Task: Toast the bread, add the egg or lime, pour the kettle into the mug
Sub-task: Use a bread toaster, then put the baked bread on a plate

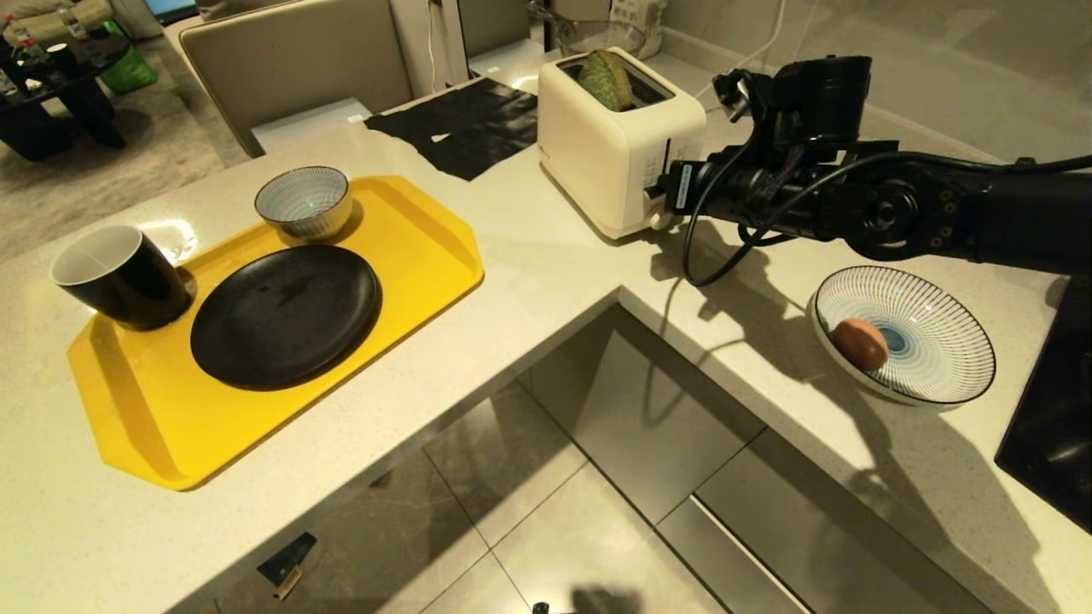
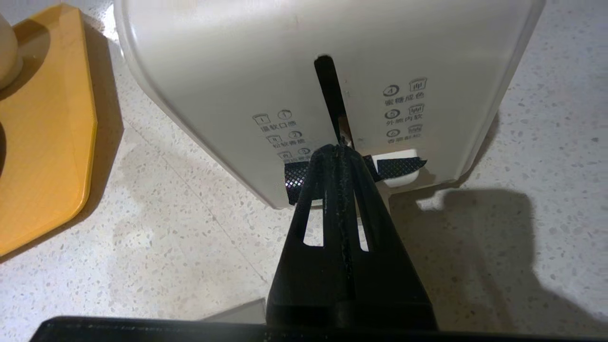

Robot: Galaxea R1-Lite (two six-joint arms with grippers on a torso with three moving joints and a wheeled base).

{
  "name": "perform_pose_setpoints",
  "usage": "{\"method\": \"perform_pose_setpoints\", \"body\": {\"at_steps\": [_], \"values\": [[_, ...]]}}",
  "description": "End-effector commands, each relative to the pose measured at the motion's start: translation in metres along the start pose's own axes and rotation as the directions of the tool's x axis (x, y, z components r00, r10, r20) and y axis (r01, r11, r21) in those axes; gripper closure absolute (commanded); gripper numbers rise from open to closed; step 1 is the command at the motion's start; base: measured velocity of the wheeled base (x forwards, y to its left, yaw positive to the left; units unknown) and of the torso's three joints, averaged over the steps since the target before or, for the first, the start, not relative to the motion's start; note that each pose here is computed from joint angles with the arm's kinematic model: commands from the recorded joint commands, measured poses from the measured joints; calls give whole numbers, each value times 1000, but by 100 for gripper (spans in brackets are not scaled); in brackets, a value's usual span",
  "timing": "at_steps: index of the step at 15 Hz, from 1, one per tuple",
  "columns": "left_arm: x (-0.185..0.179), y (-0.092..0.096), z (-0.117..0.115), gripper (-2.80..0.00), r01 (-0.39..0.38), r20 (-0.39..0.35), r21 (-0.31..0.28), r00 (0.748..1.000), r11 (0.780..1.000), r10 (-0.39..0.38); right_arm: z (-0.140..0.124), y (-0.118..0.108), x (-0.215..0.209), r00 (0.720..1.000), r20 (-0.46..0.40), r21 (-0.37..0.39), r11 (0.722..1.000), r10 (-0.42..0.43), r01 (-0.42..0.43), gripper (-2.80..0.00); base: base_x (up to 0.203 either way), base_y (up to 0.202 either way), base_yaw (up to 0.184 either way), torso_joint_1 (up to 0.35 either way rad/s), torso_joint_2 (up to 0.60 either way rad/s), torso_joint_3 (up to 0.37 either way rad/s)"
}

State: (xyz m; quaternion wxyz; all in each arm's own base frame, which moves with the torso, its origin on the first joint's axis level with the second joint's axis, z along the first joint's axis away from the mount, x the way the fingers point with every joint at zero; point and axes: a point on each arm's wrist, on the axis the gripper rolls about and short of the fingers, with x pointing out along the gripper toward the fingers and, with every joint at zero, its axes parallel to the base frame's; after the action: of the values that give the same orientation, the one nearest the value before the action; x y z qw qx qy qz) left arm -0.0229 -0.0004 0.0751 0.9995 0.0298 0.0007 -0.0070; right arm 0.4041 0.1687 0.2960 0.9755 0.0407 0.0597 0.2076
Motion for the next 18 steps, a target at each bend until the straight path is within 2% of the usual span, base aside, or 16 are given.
{"method": "perform_pose_setpoints", "body": {"at_steps": [1, 3, 8, 10, 13, 16, 18], "values": [[0, 0, 0, 0, -2, -1, 0, 1000, 1000, 2, 21, 2, -16, 996, 79, 1, 1000, -30, 30, 0, 0, 0, 0, 0, 0, 0], [0, 0, 0, 0, -1, -1, 0, 1000, 1000, 1, 47, 4, -39, 985, 166, 5, 999, -45, 45, 0, 0, 0, 0, 0, 0, 0], [0, 0, 0, 0, 0, -1, 0, 1000, 1000, 0, 103, 12, -117, 948, 317, 1, 1000, -28, 29, 0, 0, 0, 0, 0, 0, 0], [0, 0, 0, 0, -2, -1, 0, 1000, 1000, 2, 115, 16, -147, 948, 318, -18, 1000, -9, 16, 0, 0, 0, 0, 0, 0, 0], [0, 0, 0, 0, 0, -1, 0, 1000, 1000, 0, 120, 35, -168, 957, 281, -43, 997, 70, -60, 0, 0, 0, 0, 0, 0, 0], [0, 0, 0, 0, 0, -1, 0, 1000, 1000, 0, 115, 41, -158, 968, 238, -117, 991, 85, -58, 0, 0, 0, 0, 0, 0, 0], [0, 0, 0, 0, 0, -1, 0, 1000, 1000, 0, 107, 43, -144, 971, 221, -128, 990, 88, -61, 0, 0, 0, 0, 0, 0, 0]]}}
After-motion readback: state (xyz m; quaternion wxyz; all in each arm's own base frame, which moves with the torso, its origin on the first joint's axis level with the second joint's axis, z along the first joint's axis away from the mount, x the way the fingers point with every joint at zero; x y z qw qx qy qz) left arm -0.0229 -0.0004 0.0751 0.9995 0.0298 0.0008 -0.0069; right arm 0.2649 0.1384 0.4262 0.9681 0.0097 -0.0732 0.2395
